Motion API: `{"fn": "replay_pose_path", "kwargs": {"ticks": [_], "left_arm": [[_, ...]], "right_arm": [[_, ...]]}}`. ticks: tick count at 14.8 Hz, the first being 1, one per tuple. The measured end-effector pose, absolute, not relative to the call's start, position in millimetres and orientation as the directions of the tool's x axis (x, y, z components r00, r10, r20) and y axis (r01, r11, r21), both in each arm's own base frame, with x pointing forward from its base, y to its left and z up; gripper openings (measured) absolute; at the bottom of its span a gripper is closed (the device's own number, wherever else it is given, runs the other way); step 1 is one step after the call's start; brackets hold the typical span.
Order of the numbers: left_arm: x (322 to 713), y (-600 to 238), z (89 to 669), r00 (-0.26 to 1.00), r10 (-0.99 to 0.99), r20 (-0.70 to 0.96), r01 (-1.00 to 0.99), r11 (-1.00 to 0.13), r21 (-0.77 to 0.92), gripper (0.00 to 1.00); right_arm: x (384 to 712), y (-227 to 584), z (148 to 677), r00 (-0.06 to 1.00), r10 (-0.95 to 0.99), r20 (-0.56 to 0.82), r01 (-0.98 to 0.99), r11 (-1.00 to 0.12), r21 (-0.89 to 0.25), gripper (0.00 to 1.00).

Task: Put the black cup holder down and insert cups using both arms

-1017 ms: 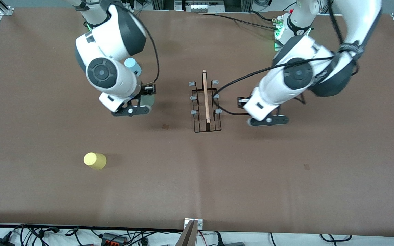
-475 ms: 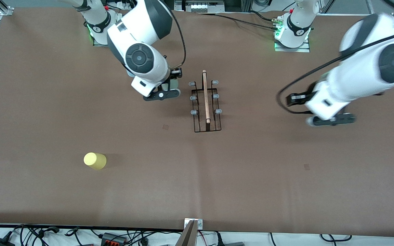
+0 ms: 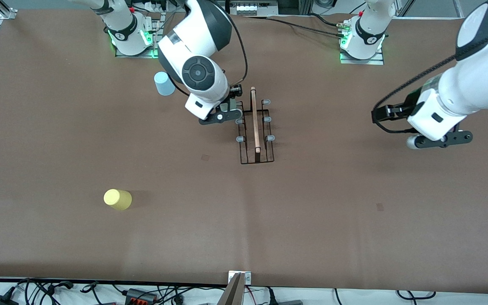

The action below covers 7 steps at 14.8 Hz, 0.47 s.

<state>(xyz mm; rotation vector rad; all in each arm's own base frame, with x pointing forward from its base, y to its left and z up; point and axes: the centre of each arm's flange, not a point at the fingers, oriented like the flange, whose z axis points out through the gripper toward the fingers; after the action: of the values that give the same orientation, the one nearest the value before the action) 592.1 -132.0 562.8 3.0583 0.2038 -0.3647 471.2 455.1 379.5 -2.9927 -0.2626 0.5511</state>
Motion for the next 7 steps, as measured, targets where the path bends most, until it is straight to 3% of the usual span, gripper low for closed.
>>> {"fn": "replay_pose_path", "kwargs": {"ticks": [7], "left_arm": [[591.4, -124.2, 567.5, 0.963, 0.136, -0.232, 0.149, -0.988, 0.037, 1.0]], "right_arm": [[469.3, 461.6, 375.2, 0.919, 0.183, -0.348, 0.143, -0.98, -0.138, 0.66]]}}
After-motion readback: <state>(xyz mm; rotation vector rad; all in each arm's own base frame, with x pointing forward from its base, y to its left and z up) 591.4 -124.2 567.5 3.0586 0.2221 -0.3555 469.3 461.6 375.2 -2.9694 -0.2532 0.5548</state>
